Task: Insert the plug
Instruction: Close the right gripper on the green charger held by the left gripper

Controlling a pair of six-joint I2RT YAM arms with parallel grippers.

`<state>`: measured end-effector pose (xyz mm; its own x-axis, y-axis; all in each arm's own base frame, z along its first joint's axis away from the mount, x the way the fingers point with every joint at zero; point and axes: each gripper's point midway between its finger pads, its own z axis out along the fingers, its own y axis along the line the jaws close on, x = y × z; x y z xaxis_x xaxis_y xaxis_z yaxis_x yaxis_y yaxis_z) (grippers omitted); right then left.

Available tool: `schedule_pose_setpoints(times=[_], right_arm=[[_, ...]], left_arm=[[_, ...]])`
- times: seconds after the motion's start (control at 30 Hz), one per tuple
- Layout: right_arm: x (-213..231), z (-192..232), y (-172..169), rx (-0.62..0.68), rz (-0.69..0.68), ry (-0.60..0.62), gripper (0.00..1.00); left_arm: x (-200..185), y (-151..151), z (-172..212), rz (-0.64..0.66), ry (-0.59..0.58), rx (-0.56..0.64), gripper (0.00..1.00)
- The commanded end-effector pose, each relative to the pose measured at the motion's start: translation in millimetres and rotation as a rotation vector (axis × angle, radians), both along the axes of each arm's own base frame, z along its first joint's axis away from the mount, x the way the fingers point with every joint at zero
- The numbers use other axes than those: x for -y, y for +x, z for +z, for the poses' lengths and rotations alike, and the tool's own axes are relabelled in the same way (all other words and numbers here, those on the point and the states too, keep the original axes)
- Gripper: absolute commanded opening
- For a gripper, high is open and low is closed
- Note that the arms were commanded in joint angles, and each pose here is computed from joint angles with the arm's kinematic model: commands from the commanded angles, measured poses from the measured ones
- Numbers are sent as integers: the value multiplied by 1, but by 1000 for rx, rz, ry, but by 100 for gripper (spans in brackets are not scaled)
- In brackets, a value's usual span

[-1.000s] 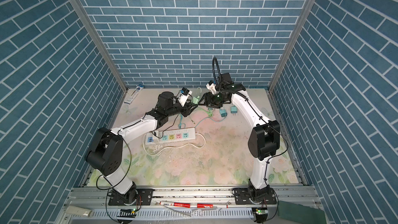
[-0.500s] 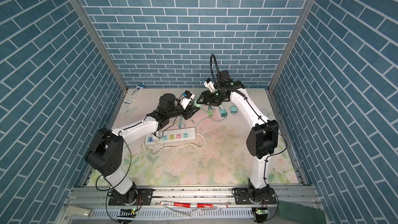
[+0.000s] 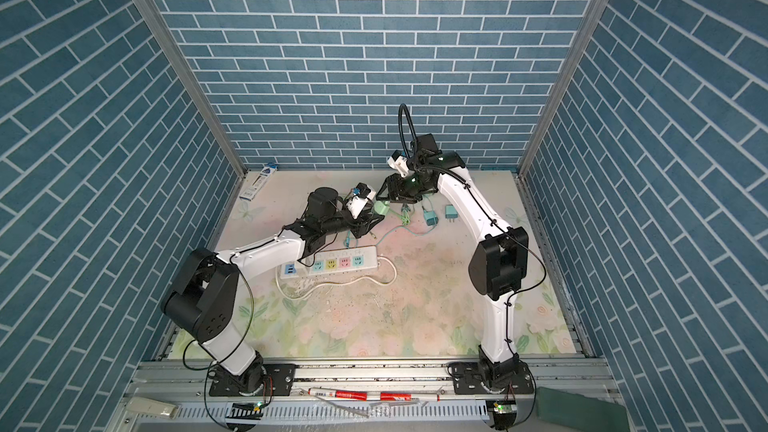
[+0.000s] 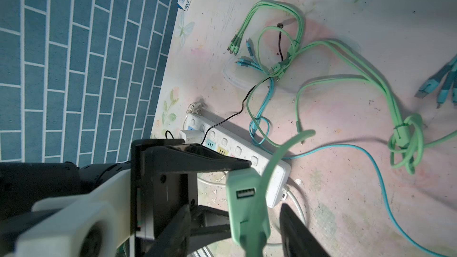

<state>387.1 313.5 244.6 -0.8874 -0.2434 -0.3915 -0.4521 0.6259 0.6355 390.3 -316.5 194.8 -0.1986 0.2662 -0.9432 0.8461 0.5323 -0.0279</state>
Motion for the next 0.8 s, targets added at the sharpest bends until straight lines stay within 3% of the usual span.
schedule_pose_setpoints(times=[0.0,0.3,0.77], right_arm=[[-3,0,-6,1,51,-5,56],[-7,-11,-15,-21,82,-33,56],[-14,-12,-18,-35,124,-25,43]], left_arm=[[2,-5,23,-19,-23,78,40],[3,-3,29,-19,-32,92,39],[2,-5,27,-22,-28,92,39]])
